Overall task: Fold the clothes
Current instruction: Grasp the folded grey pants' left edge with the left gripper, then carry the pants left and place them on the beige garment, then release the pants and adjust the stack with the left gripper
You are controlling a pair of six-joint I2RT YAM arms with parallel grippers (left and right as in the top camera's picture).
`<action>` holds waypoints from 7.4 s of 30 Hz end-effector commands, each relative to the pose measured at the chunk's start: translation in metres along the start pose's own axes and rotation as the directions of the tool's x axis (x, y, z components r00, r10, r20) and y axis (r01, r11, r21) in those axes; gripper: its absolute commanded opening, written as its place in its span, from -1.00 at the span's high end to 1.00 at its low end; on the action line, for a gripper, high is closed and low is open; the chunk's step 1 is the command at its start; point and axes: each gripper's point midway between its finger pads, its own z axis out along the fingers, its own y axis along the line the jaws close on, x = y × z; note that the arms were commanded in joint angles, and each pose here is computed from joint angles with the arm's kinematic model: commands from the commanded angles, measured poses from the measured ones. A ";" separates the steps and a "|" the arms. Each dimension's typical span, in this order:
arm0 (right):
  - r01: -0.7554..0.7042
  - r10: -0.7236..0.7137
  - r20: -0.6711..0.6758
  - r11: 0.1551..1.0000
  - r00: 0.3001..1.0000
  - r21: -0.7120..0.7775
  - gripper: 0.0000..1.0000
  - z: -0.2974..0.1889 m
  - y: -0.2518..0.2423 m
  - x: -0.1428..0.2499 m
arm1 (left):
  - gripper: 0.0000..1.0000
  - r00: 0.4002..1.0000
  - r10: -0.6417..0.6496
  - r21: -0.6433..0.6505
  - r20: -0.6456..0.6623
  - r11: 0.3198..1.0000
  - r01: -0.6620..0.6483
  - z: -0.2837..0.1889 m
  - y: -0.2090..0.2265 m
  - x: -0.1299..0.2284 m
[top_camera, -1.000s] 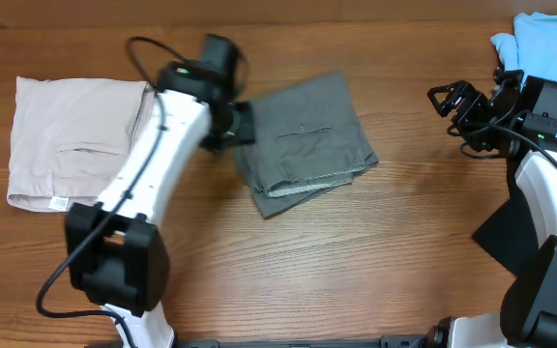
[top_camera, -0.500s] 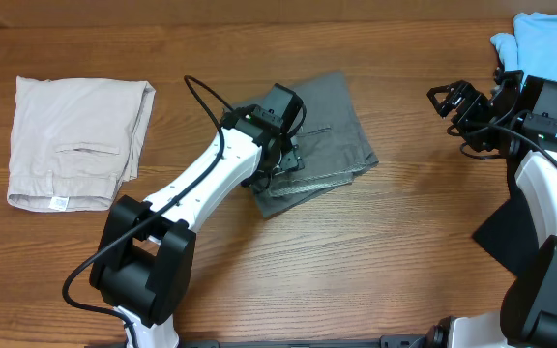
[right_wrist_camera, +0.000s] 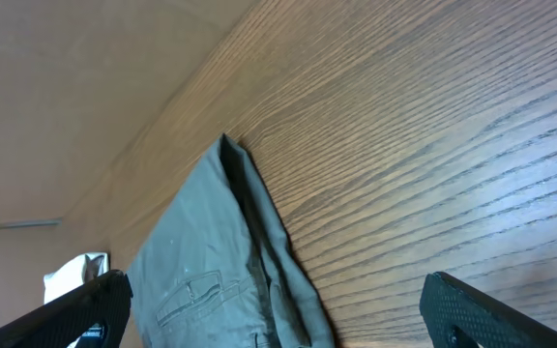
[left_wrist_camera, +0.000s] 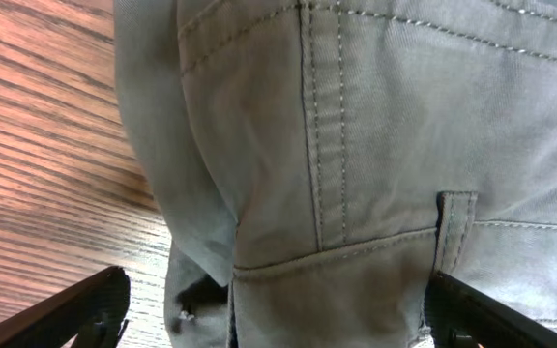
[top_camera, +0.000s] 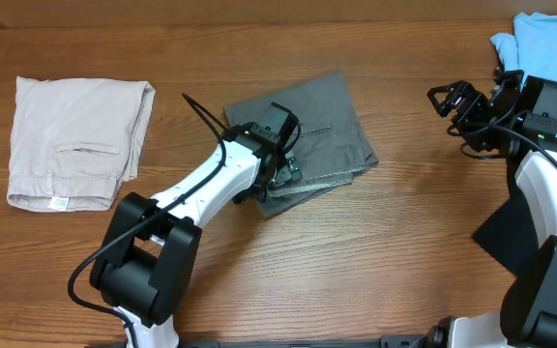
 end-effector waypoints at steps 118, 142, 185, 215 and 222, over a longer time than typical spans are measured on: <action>0.005 -0.005 0.006 1.000 1.000 -0.010 -1.00 -0.001 0.004 -0.003 | 0.66 0.917 -0.230 -0.106 0.325 0.955 0.277 -0.195 0.316 -0.222; 0.005 -0.005 0.006 1.000 1.000 -0.010 -1.00 -0.001 0.004 -0.003 | 0.92 0.974 -0.226 0.244 0.007 0.945 0.218 -0.045 0.261 -0.145; 0.005 -0.005 0.007 1.000 1.000 -0.010 -1.00 -0.001 0.004 -0.003 | 0.74 0.736 -0.586 0.032 0.339 0.789 0.613 -0.063 0.438 -0.192; 0.005 -0.005 0.006 1.000 1.000 -0.010 -1.00 -0.001 0.004 -0.003 | -1.00 0.851 -0.386 0.330 0.355 0.904 0.273 -0.227 0.259 -0.211; 0.005 -0.005 0.006 1.000 1.000 -0.010 -1.00 -0.001 0.004 -0.003 | -1.00 0.876 -0.355 0.330 0.326 0.911 0.246 -0.214 0.242 -0.211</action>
